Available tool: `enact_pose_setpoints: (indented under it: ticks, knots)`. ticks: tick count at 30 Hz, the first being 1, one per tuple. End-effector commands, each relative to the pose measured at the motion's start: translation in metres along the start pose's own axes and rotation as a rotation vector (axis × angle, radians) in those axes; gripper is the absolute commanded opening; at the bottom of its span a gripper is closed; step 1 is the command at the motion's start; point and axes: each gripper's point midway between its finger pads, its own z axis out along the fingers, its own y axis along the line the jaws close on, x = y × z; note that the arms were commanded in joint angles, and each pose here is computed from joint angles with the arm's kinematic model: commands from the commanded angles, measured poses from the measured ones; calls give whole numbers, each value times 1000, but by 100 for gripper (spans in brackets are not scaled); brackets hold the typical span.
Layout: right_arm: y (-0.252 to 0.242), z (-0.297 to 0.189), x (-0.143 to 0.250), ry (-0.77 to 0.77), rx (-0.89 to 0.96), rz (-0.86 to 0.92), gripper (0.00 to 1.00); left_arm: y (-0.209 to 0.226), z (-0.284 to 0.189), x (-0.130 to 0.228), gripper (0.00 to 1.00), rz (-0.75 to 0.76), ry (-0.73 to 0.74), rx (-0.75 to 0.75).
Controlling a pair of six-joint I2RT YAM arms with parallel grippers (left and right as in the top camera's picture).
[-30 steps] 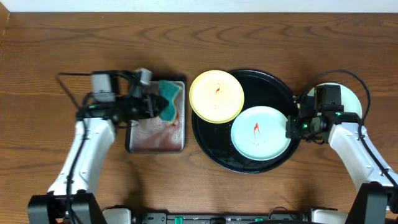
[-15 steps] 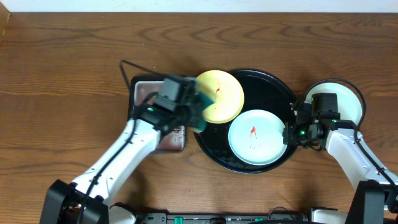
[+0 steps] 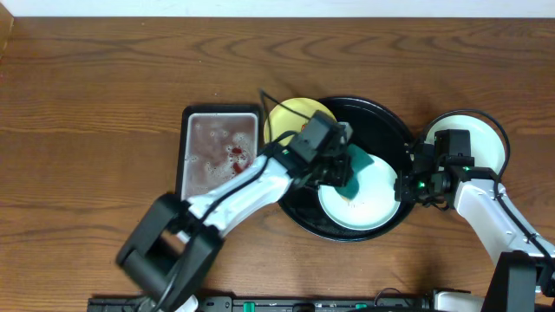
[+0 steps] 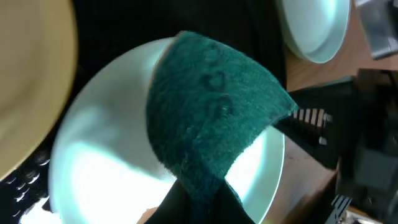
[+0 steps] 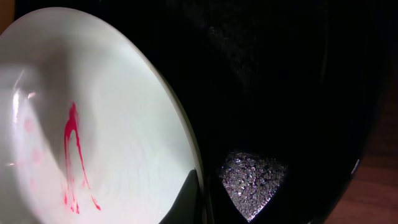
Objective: Clean dirty plates on tray and stack at the side
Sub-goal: 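Scrub the held pale green plate with the sponge using the left gripper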
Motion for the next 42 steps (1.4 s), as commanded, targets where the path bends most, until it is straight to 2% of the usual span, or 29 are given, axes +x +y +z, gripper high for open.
enact_pose_setpoints:
  ticks: [1,10,16,23,30,36,42]
  knots:
    - [6,2,3,7,-22,-18,1,-22,6,-11,7,6,18,44]
    - [6,2,2,6,-22,-19,1,5,58,46,7,-12,201,-62]
    - [6,2,2,7,-22,-18,1,60,33,34,7,2,136,-339]
    - [6,2,2,6,-22,-18,1,29,8,-6,7,38,-4,-251]
    - [6,2,2,6,-22,-18,1,9,40,18,7,76,34,-222]
    - [6,2,3,9,-22,-17,1,22,50,38,7,87,104,-275]
    - [6,2,3,9,-22,-17,1,69,29,29,7,53,105,-433]
